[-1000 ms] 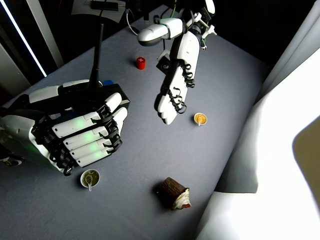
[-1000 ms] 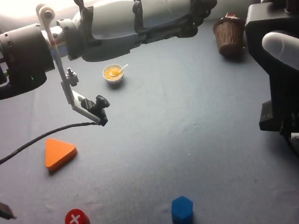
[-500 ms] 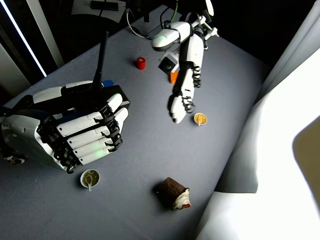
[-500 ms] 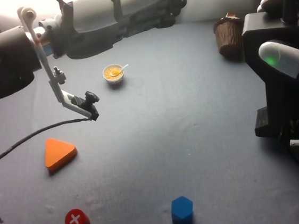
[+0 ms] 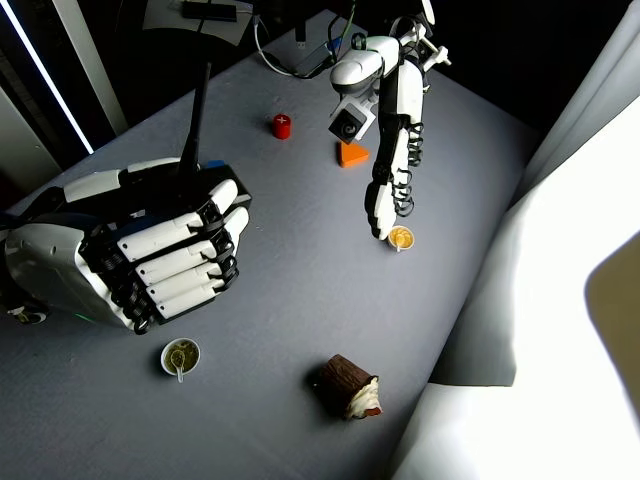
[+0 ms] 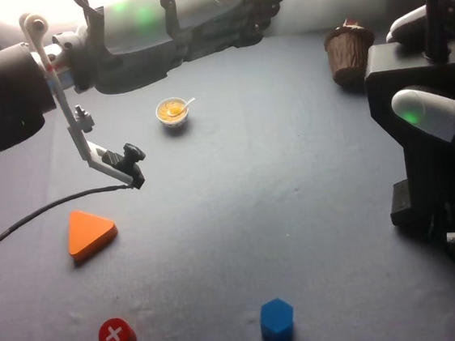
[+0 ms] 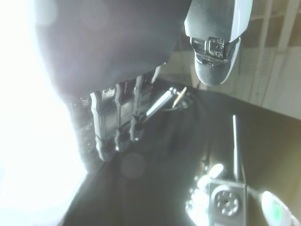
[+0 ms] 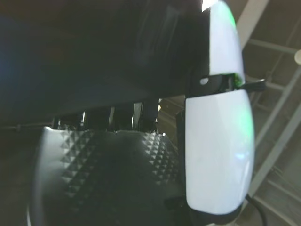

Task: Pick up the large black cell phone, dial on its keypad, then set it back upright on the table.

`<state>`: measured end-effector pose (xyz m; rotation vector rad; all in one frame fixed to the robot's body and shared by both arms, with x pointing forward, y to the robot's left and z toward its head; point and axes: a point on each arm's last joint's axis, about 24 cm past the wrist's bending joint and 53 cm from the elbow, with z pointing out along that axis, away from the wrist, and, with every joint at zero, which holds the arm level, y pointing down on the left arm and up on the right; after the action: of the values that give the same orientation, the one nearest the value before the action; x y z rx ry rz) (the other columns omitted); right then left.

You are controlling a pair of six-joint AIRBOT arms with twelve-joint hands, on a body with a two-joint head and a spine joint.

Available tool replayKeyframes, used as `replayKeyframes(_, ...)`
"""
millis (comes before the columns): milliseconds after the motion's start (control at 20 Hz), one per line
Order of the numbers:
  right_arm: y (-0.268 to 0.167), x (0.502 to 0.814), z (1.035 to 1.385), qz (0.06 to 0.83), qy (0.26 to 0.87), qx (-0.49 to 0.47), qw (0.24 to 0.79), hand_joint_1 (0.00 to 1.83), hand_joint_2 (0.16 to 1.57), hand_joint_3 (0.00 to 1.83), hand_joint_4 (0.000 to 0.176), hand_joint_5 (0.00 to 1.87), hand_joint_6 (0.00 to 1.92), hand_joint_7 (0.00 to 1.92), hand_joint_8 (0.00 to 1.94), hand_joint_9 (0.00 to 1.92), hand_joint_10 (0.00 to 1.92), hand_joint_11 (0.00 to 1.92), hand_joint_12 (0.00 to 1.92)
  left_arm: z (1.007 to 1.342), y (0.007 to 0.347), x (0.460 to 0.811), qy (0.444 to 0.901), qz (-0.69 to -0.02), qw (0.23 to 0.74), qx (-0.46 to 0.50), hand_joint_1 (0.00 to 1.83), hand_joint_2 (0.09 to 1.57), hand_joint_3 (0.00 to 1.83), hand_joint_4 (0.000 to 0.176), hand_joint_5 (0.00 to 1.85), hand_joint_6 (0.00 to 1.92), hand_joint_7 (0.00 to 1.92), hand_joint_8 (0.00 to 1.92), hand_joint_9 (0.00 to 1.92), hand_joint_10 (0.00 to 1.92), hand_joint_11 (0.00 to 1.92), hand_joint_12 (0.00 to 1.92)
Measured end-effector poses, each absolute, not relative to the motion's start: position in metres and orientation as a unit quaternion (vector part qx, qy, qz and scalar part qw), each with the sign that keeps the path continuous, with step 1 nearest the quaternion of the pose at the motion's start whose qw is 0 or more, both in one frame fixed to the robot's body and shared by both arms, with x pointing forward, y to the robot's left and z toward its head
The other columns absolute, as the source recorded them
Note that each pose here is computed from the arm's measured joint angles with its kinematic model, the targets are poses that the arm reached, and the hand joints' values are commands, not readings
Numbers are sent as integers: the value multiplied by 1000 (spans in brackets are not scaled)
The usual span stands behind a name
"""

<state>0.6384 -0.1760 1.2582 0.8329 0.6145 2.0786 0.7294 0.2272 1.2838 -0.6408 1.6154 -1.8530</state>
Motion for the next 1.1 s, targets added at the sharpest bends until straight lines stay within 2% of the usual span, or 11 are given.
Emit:
replayKeyframes(150, -176, 639, 1258, 821, 243, 329, 399, 1380, 1105, 0, 0, 1010, 791, 972, 965, 923, 1278, 890, 1194, 1284, 227, 729, 607, -697, 296, -241, 0, 1185, 0, 0, 135, 3, 116, 1, 96, 3, 0, 271)
replayKeyframes(200, -176, 639, 1258, 821, 243, 329, 399, 1467, 1089, 5, 0, 1016, 743, 989, 857, 951, 1115, 873, 1496, 1284, 228, 729, 607, -697, 297, -241, 0, 1184, 0, 0, 121, 1, 103, 0, 83, 1, 0, 248)
replayKeyframes(250, -176, 639, 1258, 821, 243, 329, 399, 1484, 1087, 4, 0, 1019, 737, 995, 823, 957, 1082, 861, 1564, 1284, 229, 730, 608, -696, 298, -240, 0, 1181, 0, 0, 111, 0, 99, 0, 77, 0, 0, 242)
replayKeyframes(450, -176, 639, 1258, 821, 243, 329, 399, 1490, 1086, 0, 0, 1030, 723, 1006, 792, 968, 1062, 858, 1576, 1288, 251, 738, 604, -686, 320, -248, 0, 1177, 0, 0, 79, 0, 80, 1, 62, 0, 0, 195)
replayKeyframes(600, -177, 639, 1259, 821, 243, 327, 400, 1488, 1091, 0, 0, 983, 820, 1017, 756, 970, 1063, 845, 1588, 1291, 262, 741, 602, -681, 331, -253, 0, 1183, 1, 0, 74, 3, 71, 2, 49, 2, 0, 160)
replayKeyframes(650, -177, 639, 1259, 821, 243, 327, 400, 1386, 1095, 0, 0, 972, 904, 1023, 820, 967, 1201, 851, 1254, 1291, 264, 741, 602, -680, 332, -253, 0, 1178, 0, 0, 67, 1, 67, 0, 45, 1, 0, 151)
replayKeyframes(750, -177, 639, 1259, 821, 243, 327, 400, 1380, 1103, 1, 0, 954, 918, 1011, 855, 946, 1244, 849, 1230, 1291, 268, 739, 604, -679, 333, -253, 0, 1180, 0, 0, 86, 2, 91, 2, 71, 3, 0, 225)
replayKeyframes(900, -179, 639, 1259, 820, 243, 327, 402, 1383, 1096, 1, 0, 977, 857, 1028, 842, 954, 1244, 859, 1238, 1289, 272, 738, 606, -674, 336, -256, 0, 1178, 0, 0, 55, 3, 57, 0, 43, 0, 0, 134)
replayKeyframes(950, -179, 639, 1259, 820, 243, 327, 402, 1469, 1085, 0, 0, 1003, 758, 1049, 758, 977, 1091, 848, 1517, 1289, 273, 738, 606, -674, 336, -256, 0, 1177, 0, 0, 83, 1, 86, 0, 68, 0, 0, 181)
replayKeyframes(1000, -178, 639, 1260, 820, 244, 325, 402, 1402, 1085, 3, 0, 1001, 817, 1053, 785, 973, 1185, 846, 1333, 1289, 272, 738, 606, -675, 335, -256, 0, 1177, 0, 0, 94, 2, 94, 1, 74, 1, 0, 202)
replayKeyframes(1100, -179, 639, 1260, 820, 244, 327, 403, 1384, 1094, 0, 0, 984, 845, 1035, 832, 956, 1240, 858, 1260, 1289, 270, 738, 606, -675, 334, -255, 0, 1172, 0, 0, 91, 0, 86, 1, 67, 1, 0, 192)
